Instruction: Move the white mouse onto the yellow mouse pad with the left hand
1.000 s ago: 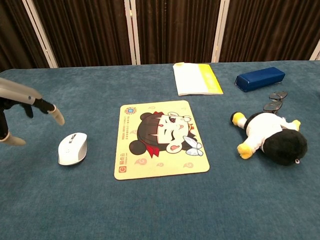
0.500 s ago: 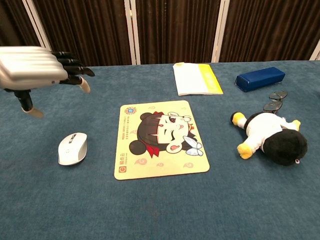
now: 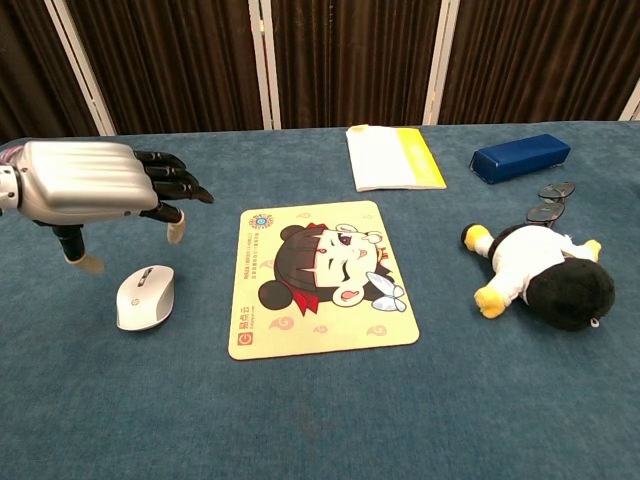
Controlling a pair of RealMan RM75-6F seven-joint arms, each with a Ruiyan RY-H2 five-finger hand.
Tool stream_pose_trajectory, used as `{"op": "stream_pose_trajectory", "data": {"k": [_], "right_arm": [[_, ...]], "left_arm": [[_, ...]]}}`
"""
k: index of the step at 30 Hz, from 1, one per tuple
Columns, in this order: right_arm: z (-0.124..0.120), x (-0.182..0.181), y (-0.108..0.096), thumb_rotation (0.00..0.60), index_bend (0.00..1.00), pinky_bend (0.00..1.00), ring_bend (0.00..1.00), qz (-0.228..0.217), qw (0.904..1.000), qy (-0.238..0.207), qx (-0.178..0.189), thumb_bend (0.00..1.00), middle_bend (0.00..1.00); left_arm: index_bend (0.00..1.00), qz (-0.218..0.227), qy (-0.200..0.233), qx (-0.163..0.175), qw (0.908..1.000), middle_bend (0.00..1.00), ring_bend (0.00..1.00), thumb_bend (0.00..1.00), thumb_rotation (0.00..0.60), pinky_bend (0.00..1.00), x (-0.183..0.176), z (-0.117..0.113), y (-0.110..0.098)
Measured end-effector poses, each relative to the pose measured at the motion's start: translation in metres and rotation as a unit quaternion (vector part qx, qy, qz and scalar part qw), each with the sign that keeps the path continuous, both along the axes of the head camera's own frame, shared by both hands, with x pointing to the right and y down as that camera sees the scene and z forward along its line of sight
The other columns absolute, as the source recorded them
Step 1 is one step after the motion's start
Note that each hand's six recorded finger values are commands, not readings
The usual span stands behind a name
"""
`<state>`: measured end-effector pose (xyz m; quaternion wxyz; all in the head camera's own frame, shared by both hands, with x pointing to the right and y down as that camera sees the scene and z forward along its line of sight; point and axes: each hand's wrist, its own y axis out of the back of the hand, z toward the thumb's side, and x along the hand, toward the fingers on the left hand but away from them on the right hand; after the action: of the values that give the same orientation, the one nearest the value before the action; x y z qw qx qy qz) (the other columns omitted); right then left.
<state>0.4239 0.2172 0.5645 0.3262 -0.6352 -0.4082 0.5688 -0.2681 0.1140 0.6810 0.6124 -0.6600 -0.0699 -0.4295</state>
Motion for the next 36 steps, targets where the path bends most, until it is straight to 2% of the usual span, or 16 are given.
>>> {"op": "stream_pose_trajectory", "data": {"k": [5,21,28,36], "right_arm": [[0.0,0.0,0.0,0.6,0.0,0.0,0.0,0.0,1.0,0.0,0.0,0.11,0.0],[0.0,0.0,0.0,0.6,0.0,0.0,0.0,0.001,1.0,-0.001,-0.001,0.11,0.0],[0.0,0.0,0.0,0.6,0.0,0.0,0.0,0.001,1.0,-0.002,-0.001,0.11,0.0],[0.0,0.0,0.0,0.6,0.0,0.0,0.0,0.001,1.0,-0.002,-0.001,0.11,0.0]], "left_arm": [[0.31,0.003,-0.005,-0.026,0.9997,0.0,0.0,0.04,0.6,0.0,0.0,0.009,0.009],[0.32,0.006,-0.017,-0.051,0.9986,0.0,0.0,0.04,0.6,0.0,0.006,0.032,0.02],[0.56,-0.004,-0.013,-0.054,0.9984,0.0,0.0,0.04,0.6,0.0,0.01,0.036,0.019],[0.59,-0.009,-0.004,-0.051,0.9987,0.0,0.0,0.04,0.6,0.0,0.012,0.034,0.019]]}}
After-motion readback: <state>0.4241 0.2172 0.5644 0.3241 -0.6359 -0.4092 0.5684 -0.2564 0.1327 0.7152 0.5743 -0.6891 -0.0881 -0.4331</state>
